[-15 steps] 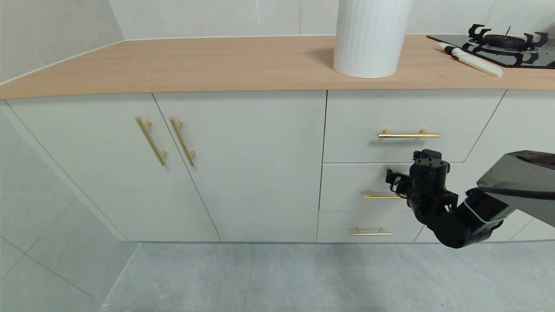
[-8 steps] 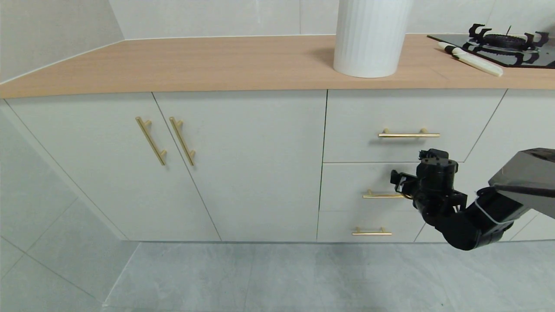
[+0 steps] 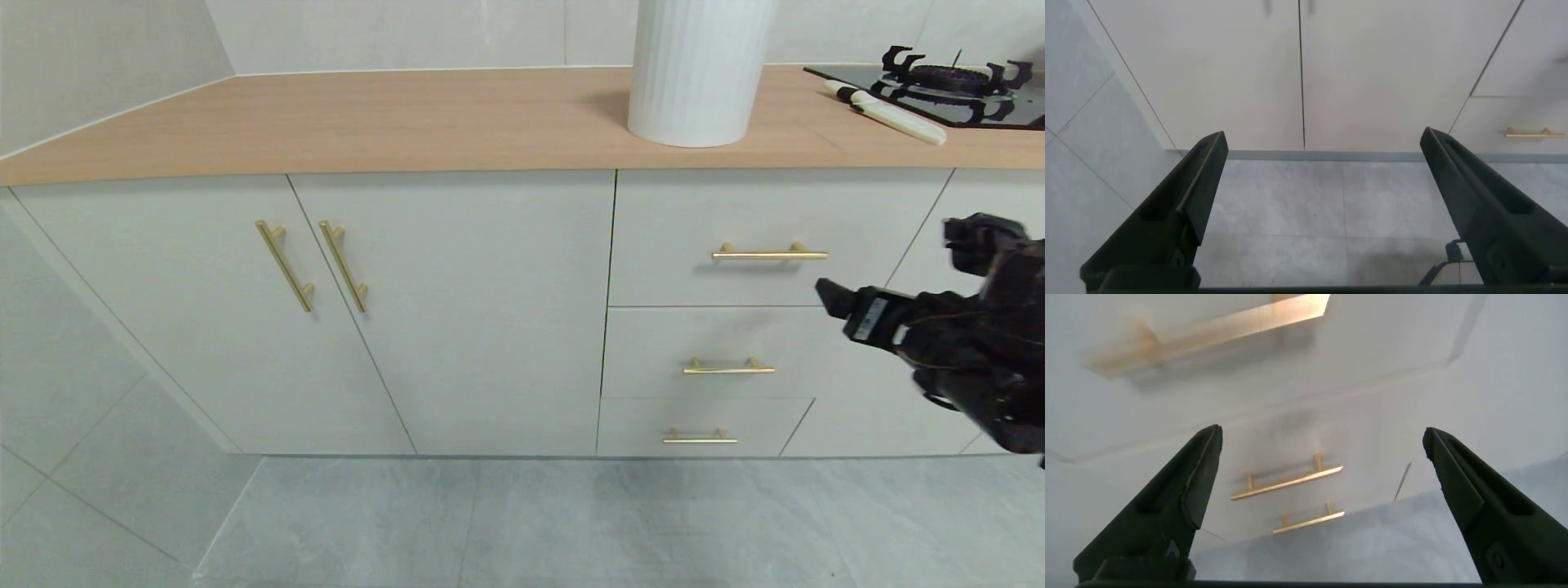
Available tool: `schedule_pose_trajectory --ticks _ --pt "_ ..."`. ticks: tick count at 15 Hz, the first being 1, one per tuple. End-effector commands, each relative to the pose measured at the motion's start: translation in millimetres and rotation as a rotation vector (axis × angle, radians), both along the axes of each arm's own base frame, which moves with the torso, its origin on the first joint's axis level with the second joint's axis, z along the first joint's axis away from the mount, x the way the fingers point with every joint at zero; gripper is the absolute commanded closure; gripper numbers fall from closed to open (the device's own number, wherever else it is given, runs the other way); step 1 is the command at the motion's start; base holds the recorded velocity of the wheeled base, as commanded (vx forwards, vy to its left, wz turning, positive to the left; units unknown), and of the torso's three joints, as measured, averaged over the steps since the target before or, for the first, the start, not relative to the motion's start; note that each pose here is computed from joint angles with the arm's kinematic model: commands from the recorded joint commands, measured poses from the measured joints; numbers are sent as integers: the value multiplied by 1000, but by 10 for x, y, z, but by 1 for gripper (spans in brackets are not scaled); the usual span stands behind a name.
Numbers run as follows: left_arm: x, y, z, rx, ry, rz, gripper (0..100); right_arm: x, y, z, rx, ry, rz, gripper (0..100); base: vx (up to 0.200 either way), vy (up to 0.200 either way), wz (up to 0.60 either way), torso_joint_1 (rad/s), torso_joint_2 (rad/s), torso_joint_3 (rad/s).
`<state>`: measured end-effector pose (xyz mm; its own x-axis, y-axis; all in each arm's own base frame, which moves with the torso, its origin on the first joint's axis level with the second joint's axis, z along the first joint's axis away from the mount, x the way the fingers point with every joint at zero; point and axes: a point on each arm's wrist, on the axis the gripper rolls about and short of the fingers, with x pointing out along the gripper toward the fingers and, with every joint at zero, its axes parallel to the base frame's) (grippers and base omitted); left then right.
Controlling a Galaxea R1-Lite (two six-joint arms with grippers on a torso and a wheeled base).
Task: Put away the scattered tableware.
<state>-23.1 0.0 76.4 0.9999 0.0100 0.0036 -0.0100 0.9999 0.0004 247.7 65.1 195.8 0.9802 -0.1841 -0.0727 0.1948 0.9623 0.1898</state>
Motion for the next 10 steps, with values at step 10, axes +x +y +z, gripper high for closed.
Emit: schedule_pose_trajectory --ticks 10 --pt "0 0 0 0 1 1 0 -3240 -806 27 -214 -304 -292 0 0 0 0 0 0 0"
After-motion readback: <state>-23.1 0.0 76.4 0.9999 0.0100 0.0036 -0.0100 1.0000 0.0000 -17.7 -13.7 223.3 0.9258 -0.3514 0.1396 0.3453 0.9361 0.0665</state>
